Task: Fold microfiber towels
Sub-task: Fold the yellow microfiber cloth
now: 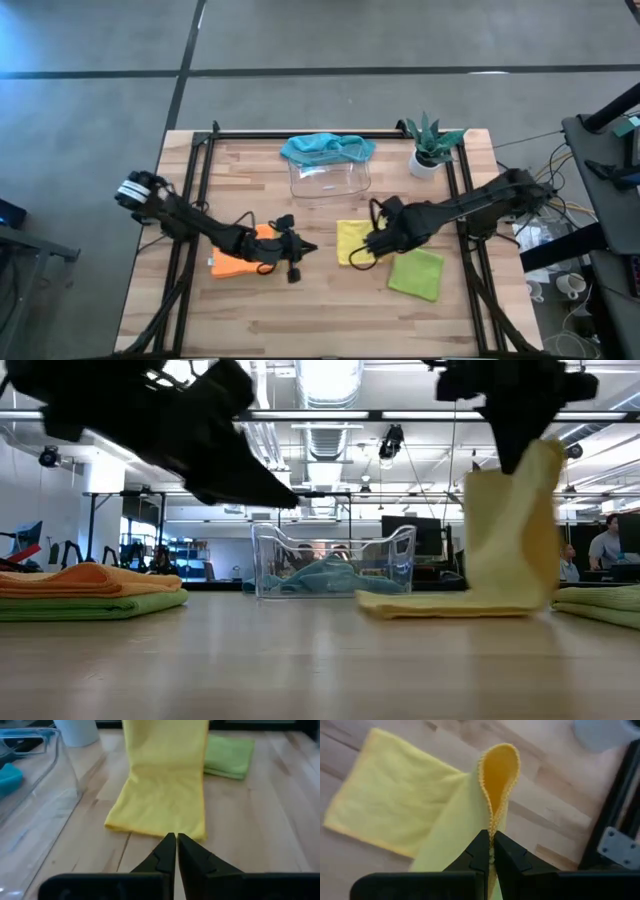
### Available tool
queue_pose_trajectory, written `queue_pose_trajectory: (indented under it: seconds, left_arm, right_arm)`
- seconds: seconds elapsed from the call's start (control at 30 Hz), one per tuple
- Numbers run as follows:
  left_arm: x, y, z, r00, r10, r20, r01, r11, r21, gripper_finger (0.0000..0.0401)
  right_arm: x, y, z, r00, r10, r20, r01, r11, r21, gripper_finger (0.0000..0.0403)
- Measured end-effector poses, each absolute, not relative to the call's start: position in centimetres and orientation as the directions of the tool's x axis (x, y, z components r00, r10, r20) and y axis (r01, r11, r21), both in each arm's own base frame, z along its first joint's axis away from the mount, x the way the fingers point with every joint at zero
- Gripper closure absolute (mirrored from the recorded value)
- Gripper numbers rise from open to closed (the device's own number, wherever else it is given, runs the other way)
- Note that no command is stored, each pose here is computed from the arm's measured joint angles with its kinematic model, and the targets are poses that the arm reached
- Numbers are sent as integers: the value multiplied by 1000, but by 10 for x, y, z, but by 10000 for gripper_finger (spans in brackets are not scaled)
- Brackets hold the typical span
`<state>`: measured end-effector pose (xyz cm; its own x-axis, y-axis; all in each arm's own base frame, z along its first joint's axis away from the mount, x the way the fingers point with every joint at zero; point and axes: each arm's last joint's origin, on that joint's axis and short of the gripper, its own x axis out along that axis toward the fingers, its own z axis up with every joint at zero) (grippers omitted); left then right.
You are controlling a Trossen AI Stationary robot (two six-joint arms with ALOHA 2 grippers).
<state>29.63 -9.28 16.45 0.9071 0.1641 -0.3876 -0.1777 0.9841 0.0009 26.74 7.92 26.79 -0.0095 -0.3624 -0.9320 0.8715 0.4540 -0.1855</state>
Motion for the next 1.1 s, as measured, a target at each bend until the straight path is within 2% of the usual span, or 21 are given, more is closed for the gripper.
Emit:
queue_pose_trajectory:
  seconds: [0.17,0.3,0.43,0.57,0.7,0.83,1.1]
  left_arm:
    - [342,-97,154,901,163,-402,-174,985,9,397]
    - [383,-99,146,903,176,-393,-167,984,57,397]
    - [426,-83,137,900,172,-402,-148,985,91,397]
    - [449,-65,116,846,182,-501,-145,983,113,397]
    - [447,-64,105,771,196,-606,-135,980,145,397]
    - [432,-69,101,682,216,-698,-162,976,144,400]
    - [382,-88,104,544,267,-796,-252,956,148,401]
  right_arm:
    - [252,75,243,-20,-319,-948,850,494,-184,385]
    - [243,73,229,-75,-315,-946,822,518,-238,385]
    - [241,72,232,-70,-312,-948,801,549,-240,385]
    - [239,72,246,-21,-295,-955,772,602,-203,385]
    - [232,69,256,18,-283,-959,750,638,-174,385]
    - [228,68,257,44,-276,-960,768,624,-144,385]
    - [246,76,226,212,-216,-953,760,650,22,385]
